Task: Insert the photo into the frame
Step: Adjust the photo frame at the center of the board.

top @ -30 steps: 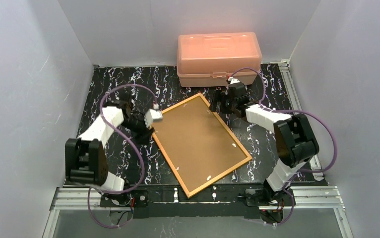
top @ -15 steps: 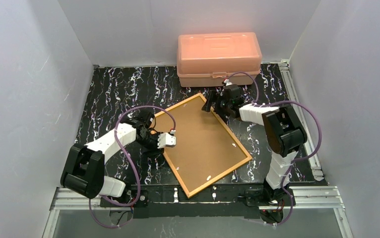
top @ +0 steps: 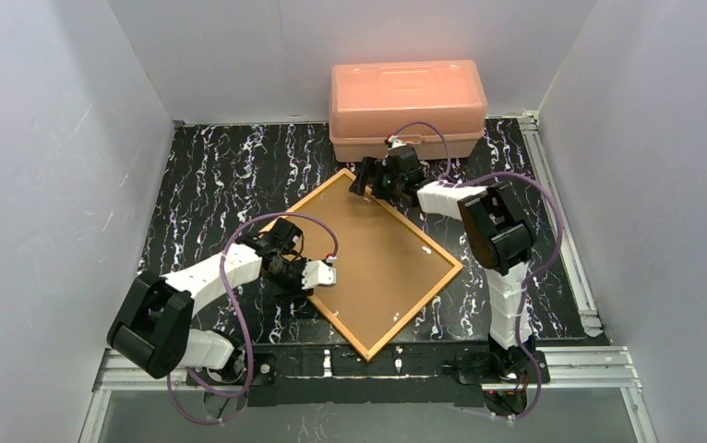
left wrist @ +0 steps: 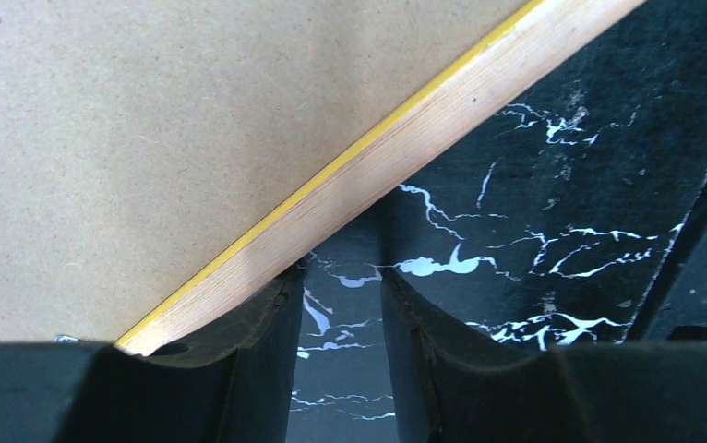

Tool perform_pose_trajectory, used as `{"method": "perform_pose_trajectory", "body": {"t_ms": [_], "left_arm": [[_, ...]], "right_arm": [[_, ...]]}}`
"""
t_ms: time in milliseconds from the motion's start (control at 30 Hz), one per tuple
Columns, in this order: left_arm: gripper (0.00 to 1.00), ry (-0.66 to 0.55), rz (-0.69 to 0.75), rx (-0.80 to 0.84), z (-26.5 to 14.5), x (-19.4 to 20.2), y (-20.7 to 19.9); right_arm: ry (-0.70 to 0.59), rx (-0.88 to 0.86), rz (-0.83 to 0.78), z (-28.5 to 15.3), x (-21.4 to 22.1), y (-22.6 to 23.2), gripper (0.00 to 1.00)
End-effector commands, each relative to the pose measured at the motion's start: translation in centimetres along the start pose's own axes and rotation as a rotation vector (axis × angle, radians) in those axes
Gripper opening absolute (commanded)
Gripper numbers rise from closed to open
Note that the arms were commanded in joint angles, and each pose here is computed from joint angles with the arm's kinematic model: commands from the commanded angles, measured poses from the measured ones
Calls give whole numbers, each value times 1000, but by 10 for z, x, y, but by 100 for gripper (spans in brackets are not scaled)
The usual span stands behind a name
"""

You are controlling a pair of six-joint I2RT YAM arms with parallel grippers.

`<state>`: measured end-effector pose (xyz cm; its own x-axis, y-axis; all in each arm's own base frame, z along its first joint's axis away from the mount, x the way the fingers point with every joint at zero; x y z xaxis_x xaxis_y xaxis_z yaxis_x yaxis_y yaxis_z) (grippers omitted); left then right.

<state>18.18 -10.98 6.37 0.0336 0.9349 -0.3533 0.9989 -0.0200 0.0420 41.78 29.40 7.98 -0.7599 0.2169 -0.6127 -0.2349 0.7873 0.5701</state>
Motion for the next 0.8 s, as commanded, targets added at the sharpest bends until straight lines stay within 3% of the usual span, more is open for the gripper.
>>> {"method": "perform_pose_trajectory", "body": {"t_ms": [0, 233, 467, 567, 767], "left_arm": [[37, -59, -7, -51, 0, -20, 8], [47, -53, -68, 47, -13, -38, -4], [51, -135, -241, 250, -76, -49, -16], [51, -185, -323, 239, -102, -42, 8], [47, -177, -561, 26, -119, 8, 96]], "right_arm": [[108, -159, 2, 17, 26, 58, 99], [117, -200, -48, 23, 27, 84, 99], [-37, -18, -122, -35, -25, 74, 99], [-93, 143, -118, -77, -35, 54, 99], [-64, 383, 19, -153, -9, -8, 99]]}}
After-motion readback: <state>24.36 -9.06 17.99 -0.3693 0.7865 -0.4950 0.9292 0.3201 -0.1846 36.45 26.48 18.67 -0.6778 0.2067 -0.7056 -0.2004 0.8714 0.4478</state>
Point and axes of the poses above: each gripper's point midway between its finger pads, its own z axis out along the fingers, its own y axis along the line the jaws close on, x = y × z, the point moved 5 cm from there along -z, back along the fingers, and after that the axes turned 2 degrees about z, right-handed, at the moved point
